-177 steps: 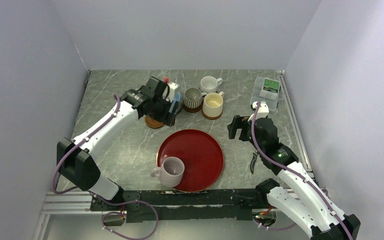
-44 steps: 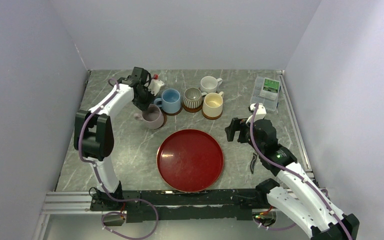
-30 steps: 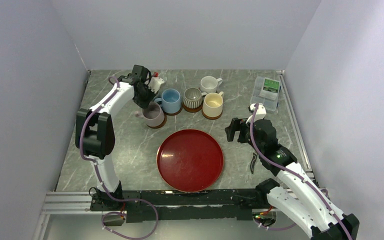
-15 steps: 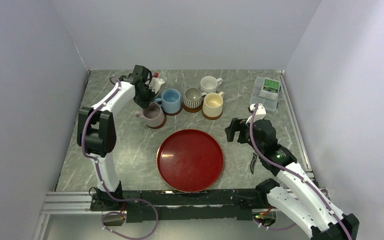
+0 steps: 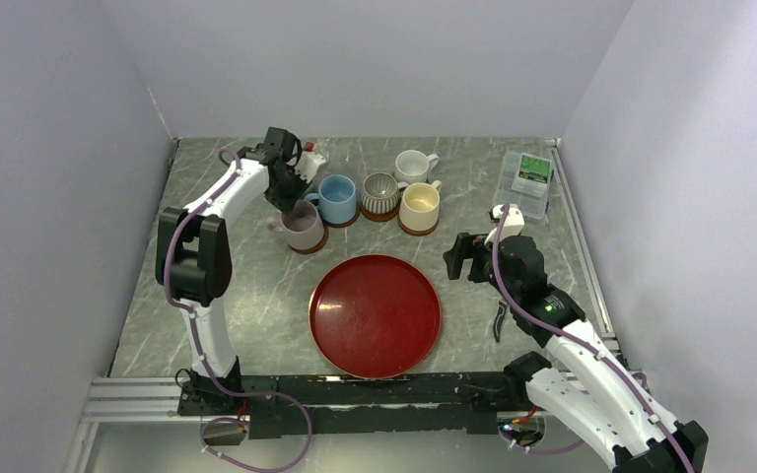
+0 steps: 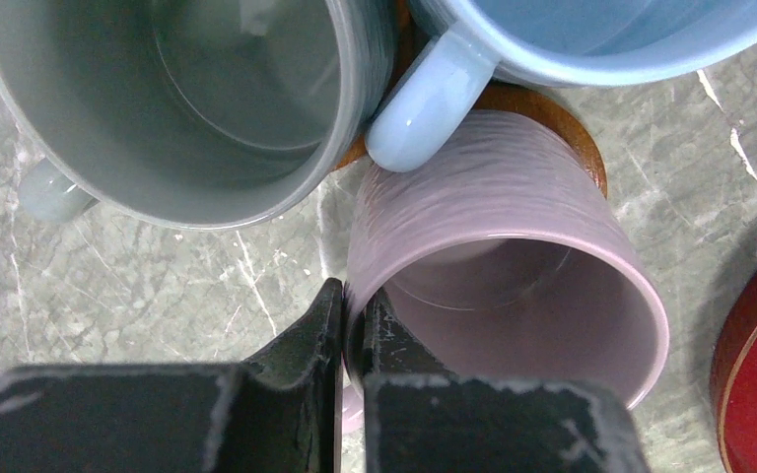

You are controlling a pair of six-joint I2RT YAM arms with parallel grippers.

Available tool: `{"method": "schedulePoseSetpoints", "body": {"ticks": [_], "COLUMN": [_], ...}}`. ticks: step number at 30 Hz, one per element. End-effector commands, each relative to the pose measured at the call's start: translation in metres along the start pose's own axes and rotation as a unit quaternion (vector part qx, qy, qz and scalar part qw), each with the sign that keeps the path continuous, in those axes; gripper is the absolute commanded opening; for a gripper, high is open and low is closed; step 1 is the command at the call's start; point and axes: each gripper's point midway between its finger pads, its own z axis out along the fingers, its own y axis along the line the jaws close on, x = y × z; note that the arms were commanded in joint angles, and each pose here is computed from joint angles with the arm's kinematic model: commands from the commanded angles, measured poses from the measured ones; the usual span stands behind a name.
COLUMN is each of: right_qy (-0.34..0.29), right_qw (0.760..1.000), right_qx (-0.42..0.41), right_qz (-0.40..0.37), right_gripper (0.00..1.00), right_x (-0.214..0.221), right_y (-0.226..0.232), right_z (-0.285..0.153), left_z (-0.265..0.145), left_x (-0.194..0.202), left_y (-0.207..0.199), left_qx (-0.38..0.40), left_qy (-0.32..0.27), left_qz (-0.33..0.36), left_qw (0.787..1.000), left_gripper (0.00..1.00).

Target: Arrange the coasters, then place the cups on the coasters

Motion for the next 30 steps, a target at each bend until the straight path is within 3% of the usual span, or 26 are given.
{"method": "schedulePoseSetpoints", "body": {"ticks": [1, 16, 30], "right_qy": [-0.027, -0.027, -0.028], "right_qw": [1.000, 1.000, 1.000], "right_qx": [-0.011, -0.011, -0.011], "right_qz": [-0.001, -0.001, 0.000], "right_gripper": [0.91, 0.91, 0.91], "right_x": [-0.013, -0.013, -0.012], "right_y": [0.004, 0.004, 0.004], "right_z": [0.000, 0.000, -0.002], "left_z": [-0.008, -0.009, -0.019], "left_x": [-0.023, -0.028, -0.017], "left_y": [0.017, 0.016, 0.012], "left_qx": [-0.033, -0.031, -0.029], "left_qy": [-0.033, -0.042, -0.025], "left_qz": [-0.009, -0.027, -0.075], "left_qw": [0.999, 0.998, 0.996], "left_gripper": [0.09, 0.31, 0.33]}}
